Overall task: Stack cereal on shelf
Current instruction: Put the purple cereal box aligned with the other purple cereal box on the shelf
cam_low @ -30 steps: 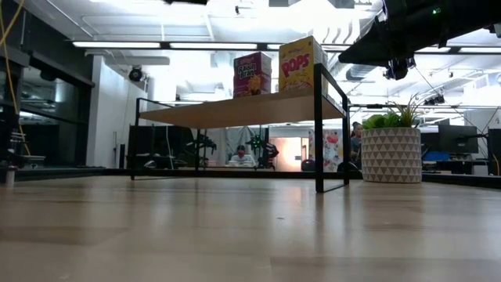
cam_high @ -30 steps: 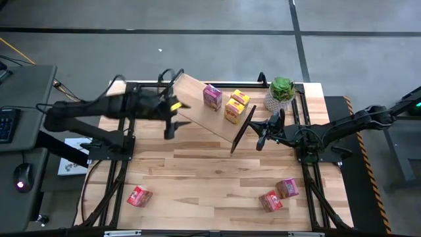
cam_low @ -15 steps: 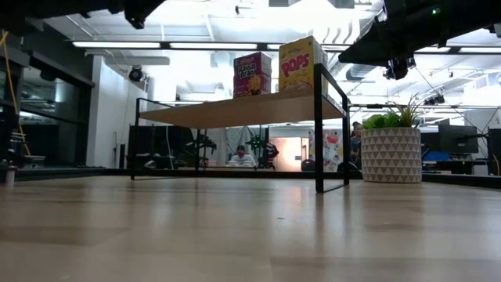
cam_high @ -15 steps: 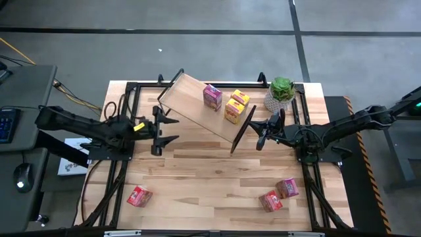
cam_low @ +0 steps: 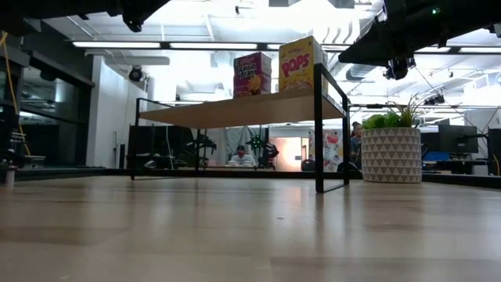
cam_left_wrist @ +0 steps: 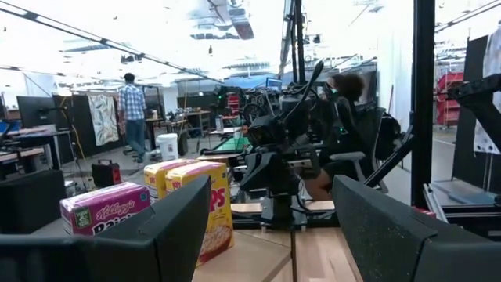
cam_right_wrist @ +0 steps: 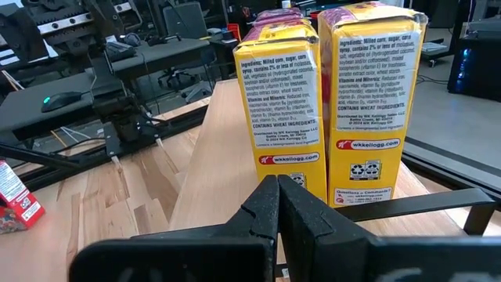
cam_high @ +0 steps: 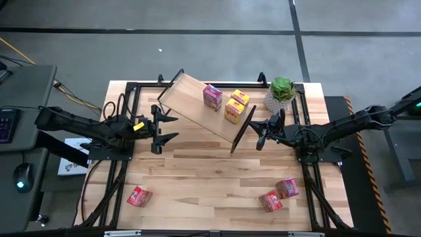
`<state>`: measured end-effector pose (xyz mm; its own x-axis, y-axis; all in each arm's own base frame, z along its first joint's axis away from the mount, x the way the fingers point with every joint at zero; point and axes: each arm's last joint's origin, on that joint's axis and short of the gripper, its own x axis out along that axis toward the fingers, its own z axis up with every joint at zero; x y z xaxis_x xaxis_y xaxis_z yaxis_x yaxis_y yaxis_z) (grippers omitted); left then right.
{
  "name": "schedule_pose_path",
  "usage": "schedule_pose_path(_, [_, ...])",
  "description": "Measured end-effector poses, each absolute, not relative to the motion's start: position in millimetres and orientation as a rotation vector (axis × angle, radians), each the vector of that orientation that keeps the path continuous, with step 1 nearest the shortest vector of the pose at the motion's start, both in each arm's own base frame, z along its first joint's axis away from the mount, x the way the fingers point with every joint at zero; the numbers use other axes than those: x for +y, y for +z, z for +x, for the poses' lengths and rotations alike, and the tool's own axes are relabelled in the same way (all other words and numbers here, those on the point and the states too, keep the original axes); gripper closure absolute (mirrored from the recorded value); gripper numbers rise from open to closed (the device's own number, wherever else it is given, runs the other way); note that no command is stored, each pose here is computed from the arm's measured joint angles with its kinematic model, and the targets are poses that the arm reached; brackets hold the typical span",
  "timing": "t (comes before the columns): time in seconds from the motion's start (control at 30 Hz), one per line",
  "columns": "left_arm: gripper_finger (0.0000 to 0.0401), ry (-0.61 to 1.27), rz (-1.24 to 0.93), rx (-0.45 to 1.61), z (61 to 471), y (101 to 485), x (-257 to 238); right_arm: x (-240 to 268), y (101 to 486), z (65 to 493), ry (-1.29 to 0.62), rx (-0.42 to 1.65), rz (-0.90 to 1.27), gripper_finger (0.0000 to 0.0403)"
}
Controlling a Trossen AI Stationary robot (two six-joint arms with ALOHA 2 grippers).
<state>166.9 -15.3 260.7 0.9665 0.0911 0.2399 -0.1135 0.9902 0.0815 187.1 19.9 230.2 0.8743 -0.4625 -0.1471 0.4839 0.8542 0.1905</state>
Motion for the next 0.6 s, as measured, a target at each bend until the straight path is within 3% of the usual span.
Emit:
schedule_pose_path(0.23, [0.0142, 0.109, 0.141, -0.236, 166.9, 260.7, -15.2, 15.9, 244.8, 189.1, -0.5, -0.057, 0.307, 0.0401])
schedule_pose_path(0.33, [0.0142, 0.11, 0.142, -0.236, 166.9, 260.8, -15.2, 12.7, 257.0, 189.7, -0.478, -0.149, 0.301, 0.0382])
schedule_pose_path(0.47, [0.0142, 0.11, 0.142, -0.236, 167.0, 260.9, -15.2, 12.4, 275.8, 193.1, -0.446, -0.177, 0.273, 0.0312])
schedule_pose_path(0.6, [0.0142, 0.109, 0.143, -0.232, 167.0, 260.6, -15.2, 13.0, 291.8, 196.2, -0.446, -0.146, 0.26, 0.0208])
